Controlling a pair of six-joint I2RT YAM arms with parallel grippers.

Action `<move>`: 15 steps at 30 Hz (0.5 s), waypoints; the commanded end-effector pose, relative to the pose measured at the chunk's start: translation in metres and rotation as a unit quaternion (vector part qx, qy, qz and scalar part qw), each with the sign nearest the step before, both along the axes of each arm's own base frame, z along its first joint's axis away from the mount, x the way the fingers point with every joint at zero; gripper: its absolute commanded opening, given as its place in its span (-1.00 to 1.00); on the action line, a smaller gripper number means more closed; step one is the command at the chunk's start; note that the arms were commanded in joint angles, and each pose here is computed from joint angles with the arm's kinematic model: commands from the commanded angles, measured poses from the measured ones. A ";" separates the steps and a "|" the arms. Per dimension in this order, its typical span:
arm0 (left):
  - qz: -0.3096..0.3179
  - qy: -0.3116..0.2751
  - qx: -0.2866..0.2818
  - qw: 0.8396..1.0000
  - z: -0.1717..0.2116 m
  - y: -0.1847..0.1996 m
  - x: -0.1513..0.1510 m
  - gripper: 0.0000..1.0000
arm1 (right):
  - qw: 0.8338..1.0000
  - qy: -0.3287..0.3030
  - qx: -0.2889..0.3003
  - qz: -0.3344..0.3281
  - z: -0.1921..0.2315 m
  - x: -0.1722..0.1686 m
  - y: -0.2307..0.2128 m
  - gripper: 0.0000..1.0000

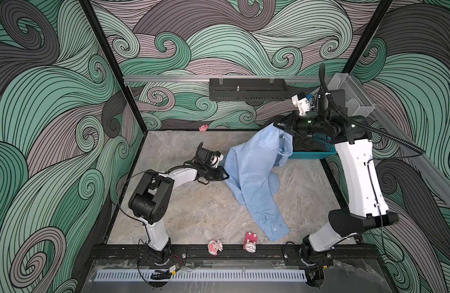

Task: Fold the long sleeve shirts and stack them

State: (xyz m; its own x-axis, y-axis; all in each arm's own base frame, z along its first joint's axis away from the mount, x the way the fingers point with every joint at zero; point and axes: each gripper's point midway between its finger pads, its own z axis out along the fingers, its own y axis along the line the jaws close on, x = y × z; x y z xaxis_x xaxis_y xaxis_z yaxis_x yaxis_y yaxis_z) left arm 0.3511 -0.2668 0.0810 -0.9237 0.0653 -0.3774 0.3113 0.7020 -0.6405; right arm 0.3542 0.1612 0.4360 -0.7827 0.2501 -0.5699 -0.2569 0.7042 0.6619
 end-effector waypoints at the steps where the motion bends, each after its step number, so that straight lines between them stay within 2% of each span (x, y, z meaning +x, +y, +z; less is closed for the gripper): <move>1: 0.010 -0.022 -0.005 1.000 0.020 0.008 0.010 -0.87 | 1.000 -0.019 0.005 0.005 0.013 -0.013 -0.001 -1.00; 2: 0.028 -0.030 0.008 0.999 0.027 0.017 0.013 -1.00 | 1.000 -0.019 0.004 0.003 0.013 -0.013 -0.002 -1.00; 4: 0.070 -0.051 0.053 0.995 0.043 0.046 0.019 -1.00 | 1.000 -0.016 0.001 -0.001 0.009 -0.011 -0.004 -1.00; 6: 0.120 -0.087 0.117 0.982 0.069 0.083 0.026 -1.00 | 1.000 -0.010 -0.002 -0.006 0.005 -0.009 -0.006 -1.00; 9: 0.177 -0.167 0.194 0.950 0.129 0.133 0.034 -1.00 | 1.000 0.000 -0.007 -0.020 0.001 -0.004 -0.011 -1.00; 12: 0.212 -0.290 0.224 0.906 0.219 0.167 0.040 -1.00 | 1.000 0.005 -0.012 -0.024 0.007 0.000 -0.013 -1.00; 15: 0.215 -0.353 0.255 0.874 0.285 0.186 0.035 -1.00 | 1.000 0.006 -0.012 -0.024 0.014 0.003 -0.012 -1.00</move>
